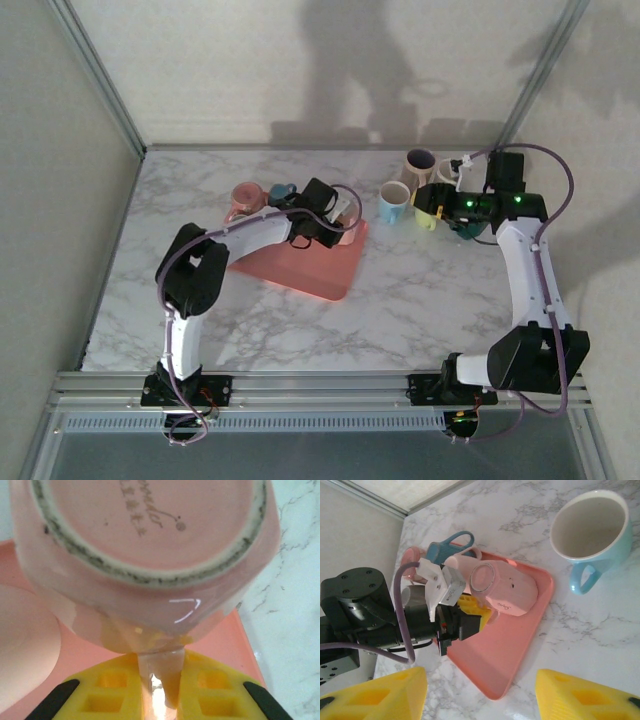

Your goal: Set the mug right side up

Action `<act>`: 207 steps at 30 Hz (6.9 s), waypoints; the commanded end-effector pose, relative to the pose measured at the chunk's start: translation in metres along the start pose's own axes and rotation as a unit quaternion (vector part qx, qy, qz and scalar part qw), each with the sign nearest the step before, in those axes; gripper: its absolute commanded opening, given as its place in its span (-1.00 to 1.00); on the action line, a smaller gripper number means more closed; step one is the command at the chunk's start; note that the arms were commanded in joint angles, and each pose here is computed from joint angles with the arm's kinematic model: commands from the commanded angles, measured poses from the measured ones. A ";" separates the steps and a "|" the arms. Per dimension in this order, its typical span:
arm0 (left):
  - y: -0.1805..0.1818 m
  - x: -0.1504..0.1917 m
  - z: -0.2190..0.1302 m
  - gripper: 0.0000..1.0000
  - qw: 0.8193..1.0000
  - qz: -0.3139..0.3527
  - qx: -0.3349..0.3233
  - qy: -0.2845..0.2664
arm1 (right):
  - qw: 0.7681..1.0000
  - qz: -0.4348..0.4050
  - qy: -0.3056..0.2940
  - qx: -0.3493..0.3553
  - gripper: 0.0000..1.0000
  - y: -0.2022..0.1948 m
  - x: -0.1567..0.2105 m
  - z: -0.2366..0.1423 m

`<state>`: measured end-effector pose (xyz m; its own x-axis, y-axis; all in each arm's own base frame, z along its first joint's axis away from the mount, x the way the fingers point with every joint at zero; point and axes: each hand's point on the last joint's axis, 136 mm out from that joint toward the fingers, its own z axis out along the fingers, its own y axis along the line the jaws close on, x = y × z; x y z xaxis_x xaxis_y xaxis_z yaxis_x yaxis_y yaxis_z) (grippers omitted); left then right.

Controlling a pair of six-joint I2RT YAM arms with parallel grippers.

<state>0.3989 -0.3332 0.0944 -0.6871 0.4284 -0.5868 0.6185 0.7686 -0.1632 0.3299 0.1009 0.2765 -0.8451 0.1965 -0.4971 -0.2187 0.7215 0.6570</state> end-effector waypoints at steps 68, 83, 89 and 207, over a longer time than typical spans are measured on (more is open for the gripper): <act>-0.088 -0.145 -0.341 -1.00 0.735 -0.153 0.429 -0.503 | 0.874 0.109 -0.047 -0.471 -0.43 0.217 -0.035 0.030; -0.086 -0.136 -0.309 -0.11 0.780 -0.165 0.390 -0.461 | 0.902 0.025 -0.105 -0.419 -1.00 0.221 -0.042 0.019; -0.074 -0.130 -0.297 0.30 0.819 -0.176 0.339 -0.428 | 0.913 0.003 -0.124 -0.388 -1.00 0.219 -0.049 0.014; 0.058 0.020 -0.173 0.34 0.958 -0.210 0.040 -0.190 | 0.998 0.030 0.053 0.024 0.37 0.067 0.045 0.118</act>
<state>0.3579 -0.2115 0.2007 -0.6917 -0.0544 -0.7201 0.4070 0.7944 -0.4509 0.3211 0.1973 0.2154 -0.8713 0.0315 -0.4897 -0.2499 0.8303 0.4981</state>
